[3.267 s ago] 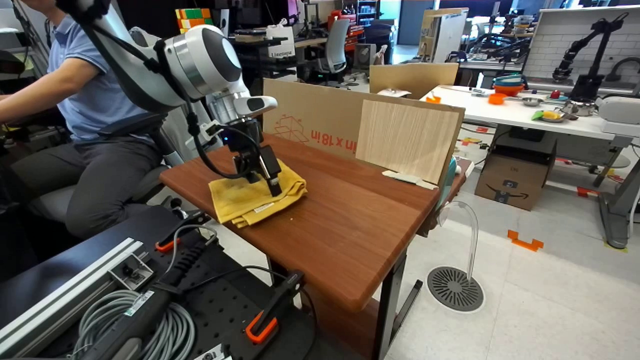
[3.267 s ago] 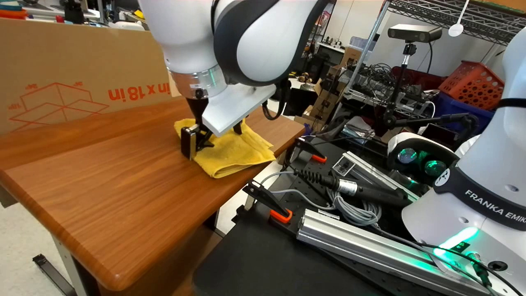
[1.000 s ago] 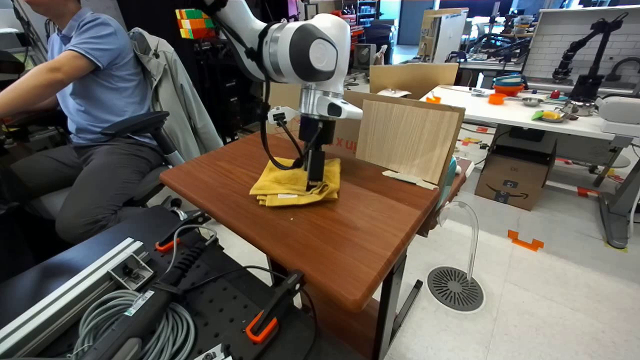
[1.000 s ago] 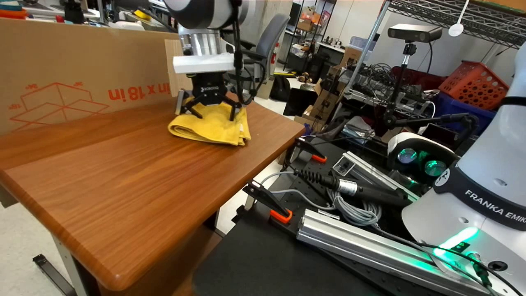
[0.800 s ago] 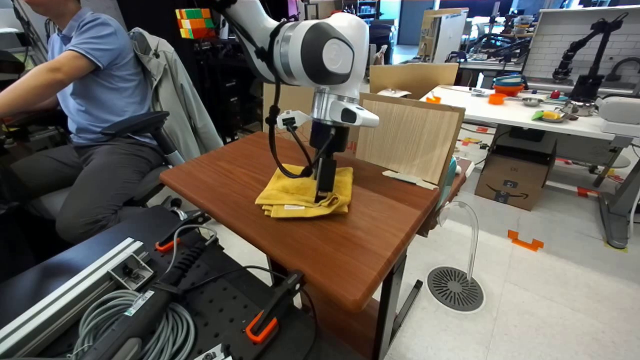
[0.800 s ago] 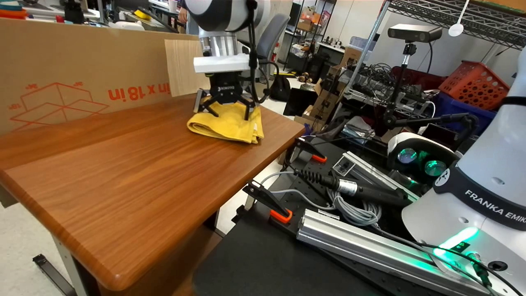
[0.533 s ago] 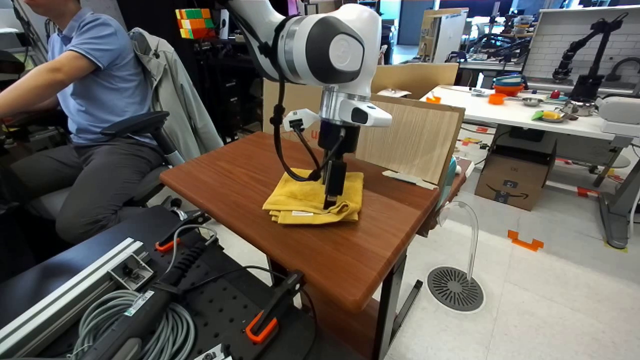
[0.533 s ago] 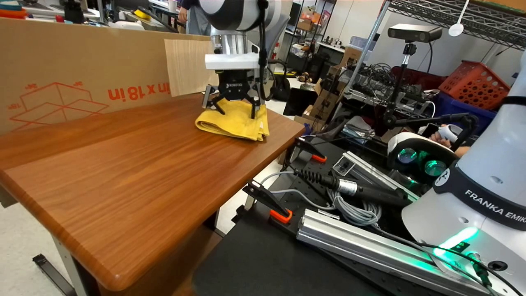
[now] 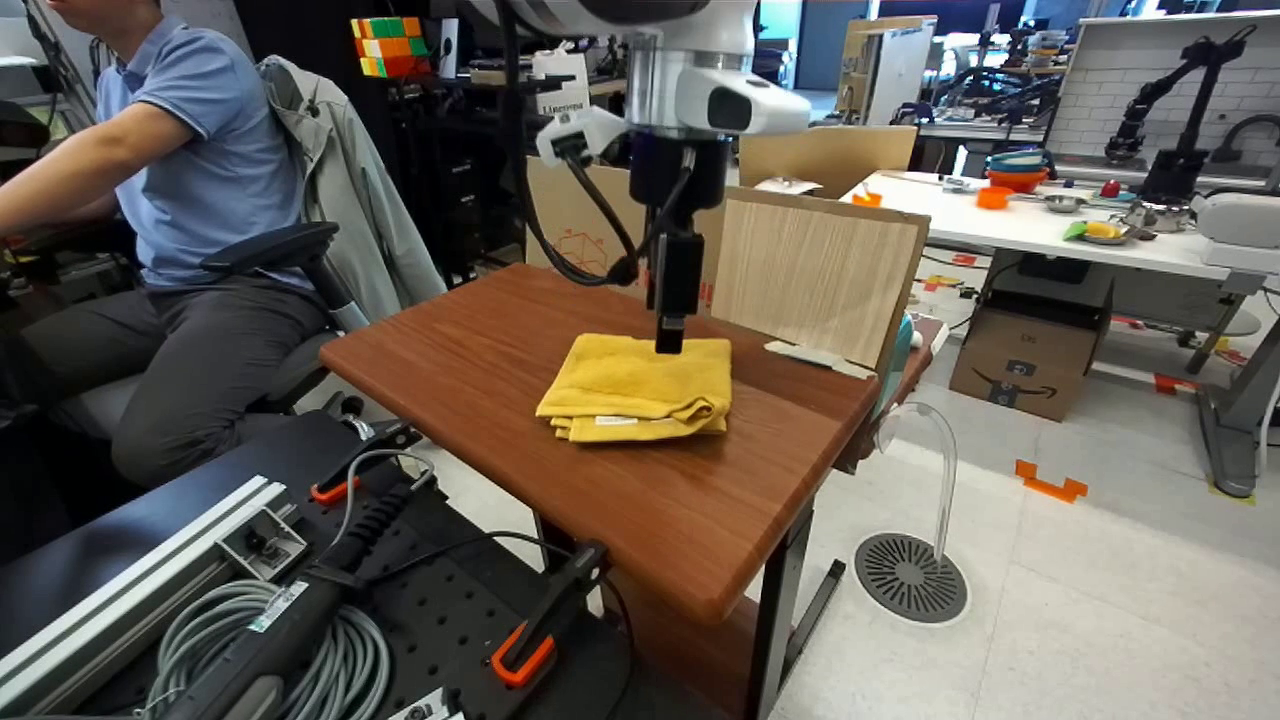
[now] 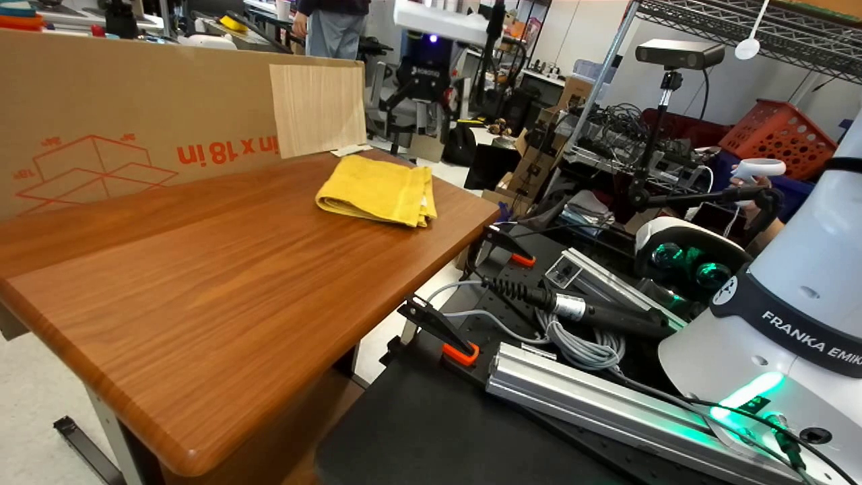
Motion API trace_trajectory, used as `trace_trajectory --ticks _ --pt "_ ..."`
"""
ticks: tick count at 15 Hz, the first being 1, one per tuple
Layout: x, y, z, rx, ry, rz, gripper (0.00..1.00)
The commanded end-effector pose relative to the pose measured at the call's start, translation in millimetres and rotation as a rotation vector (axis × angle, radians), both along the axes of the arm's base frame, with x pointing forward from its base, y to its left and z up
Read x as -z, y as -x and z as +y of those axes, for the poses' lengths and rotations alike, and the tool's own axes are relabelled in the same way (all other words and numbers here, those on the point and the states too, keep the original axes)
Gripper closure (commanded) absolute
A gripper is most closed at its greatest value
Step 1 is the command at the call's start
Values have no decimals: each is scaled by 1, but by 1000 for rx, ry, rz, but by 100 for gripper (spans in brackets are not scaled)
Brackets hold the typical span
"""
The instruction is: Use the towel to wipe the table
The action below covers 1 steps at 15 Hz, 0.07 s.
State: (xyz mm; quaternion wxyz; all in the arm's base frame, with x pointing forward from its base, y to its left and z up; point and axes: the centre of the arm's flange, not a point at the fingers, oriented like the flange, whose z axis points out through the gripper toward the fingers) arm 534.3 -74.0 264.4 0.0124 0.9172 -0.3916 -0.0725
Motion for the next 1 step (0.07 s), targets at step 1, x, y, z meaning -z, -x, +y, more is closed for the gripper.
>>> trace_trajectory --ticks 1 --pt "-9 7 -3 1 -8 5 0"
